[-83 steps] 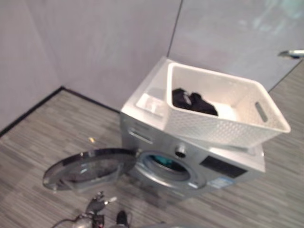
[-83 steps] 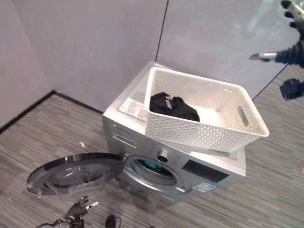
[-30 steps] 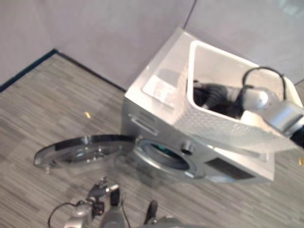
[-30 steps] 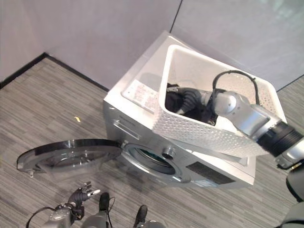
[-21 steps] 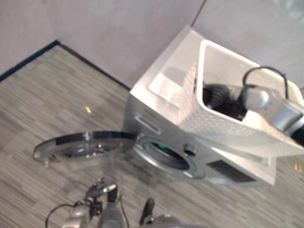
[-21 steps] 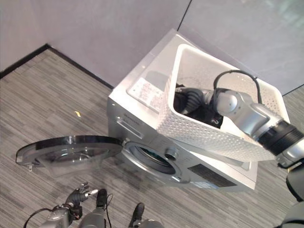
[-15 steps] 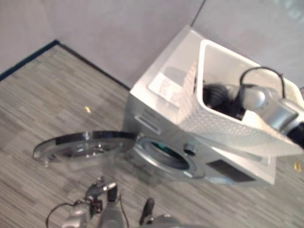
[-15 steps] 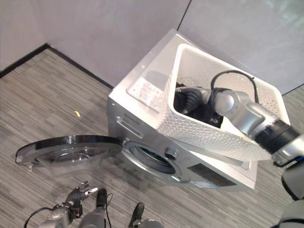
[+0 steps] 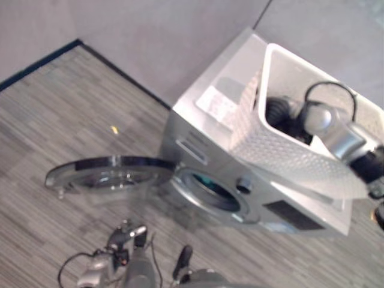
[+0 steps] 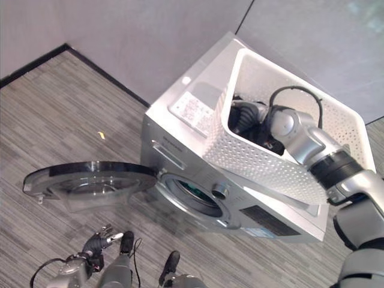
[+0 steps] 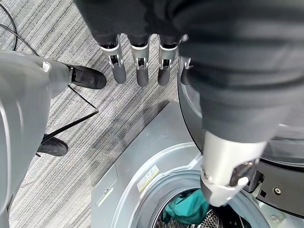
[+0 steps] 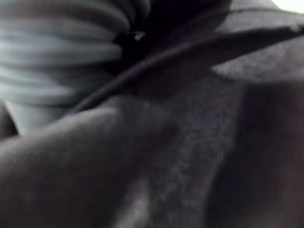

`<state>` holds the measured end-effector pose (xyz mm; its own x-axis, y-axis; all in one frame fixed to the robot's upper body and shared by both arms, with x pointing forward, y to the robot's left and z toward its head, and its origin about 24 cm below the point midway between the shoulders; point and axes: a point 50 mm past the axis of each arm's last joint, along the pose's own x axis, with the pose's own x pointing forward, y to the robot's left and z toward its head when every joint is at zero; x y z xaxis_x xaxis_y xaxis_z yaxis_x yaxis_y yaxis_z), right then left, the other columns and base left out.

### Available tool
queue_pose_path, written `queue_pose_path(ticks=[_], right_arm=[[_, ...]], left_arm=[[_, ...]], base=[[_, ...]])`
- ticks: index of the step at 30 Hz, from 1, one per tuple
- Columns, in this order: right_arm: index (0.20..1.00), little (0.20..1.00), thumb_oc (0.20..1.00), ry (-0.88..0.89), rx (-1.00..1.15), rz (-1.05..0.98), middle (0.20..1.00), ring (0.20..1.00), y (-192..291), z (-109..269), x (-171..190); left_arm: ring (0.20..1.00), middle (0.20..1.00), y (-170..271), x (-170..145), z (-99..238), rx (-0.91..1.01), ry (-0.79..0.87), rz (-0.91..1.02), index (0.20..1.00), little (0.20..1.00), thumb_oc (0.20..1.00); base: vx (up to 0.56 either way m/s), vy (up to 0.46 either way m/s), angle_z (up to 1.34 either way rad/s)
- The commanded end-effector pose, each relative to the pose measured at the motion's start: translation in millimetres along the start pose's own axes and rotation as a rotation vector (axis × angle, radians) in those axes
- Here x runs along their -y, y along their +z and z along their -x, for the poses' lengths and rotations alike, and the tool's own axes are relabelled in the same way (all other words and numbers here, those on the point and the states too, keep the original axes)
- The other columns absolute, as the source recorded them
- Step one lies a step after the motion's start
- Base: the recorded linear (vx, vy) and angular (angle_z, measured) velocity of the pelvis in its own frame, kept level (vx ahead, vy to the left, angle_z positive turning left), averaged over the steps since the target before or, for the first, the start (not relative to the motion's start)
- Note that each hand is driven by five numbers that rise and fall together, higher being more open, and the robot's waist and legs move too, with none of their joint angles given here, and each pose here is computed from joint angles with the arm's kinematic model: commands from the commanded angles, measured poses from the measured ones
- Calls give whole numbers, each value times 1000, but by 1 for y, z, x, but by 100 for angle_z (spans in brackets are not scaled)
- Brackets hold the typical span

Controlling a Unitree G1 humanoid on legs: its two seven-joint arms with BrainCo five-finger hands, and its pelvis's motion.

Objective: Grab the laundry basket,head to the washer,open it,put in the laundry and shut it.

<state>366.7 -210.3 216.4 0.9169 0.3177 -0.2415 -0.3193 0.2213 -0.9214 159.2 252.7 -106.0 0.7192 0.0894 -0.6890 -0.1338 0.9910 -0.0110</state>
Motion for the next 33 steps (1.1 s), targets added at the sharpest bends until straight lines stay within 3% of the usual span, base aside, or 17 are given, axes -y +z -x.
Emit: queue_pose_path(ticks=[1,16,25,33], right_arm=[[200,200,200,398,-98,-7,200,200,-19,-13,-96],[200,200,200,258,-84,-23,200,200,-19,-11,-75],[200,200,200,48,-107,-6,200,200,-32,9,-32],[200,200,200,-287,-135,-39,200,200,-50,49,31]], left_arm=[[1000,1000,29,14,-10,108,-48,-11,1000,1000,1000],[1000,1000,24,13,-11,83,-25,1,1000,1000,1000],[1000,1000,12,7,-9,48,9,16,1000,1000,1000],[1000,1000,1,5,-5,13,16,14,1000,1000,1000]], base=[[0,0,0],[1,1,2],[0,5,0],[27,18,-4]])
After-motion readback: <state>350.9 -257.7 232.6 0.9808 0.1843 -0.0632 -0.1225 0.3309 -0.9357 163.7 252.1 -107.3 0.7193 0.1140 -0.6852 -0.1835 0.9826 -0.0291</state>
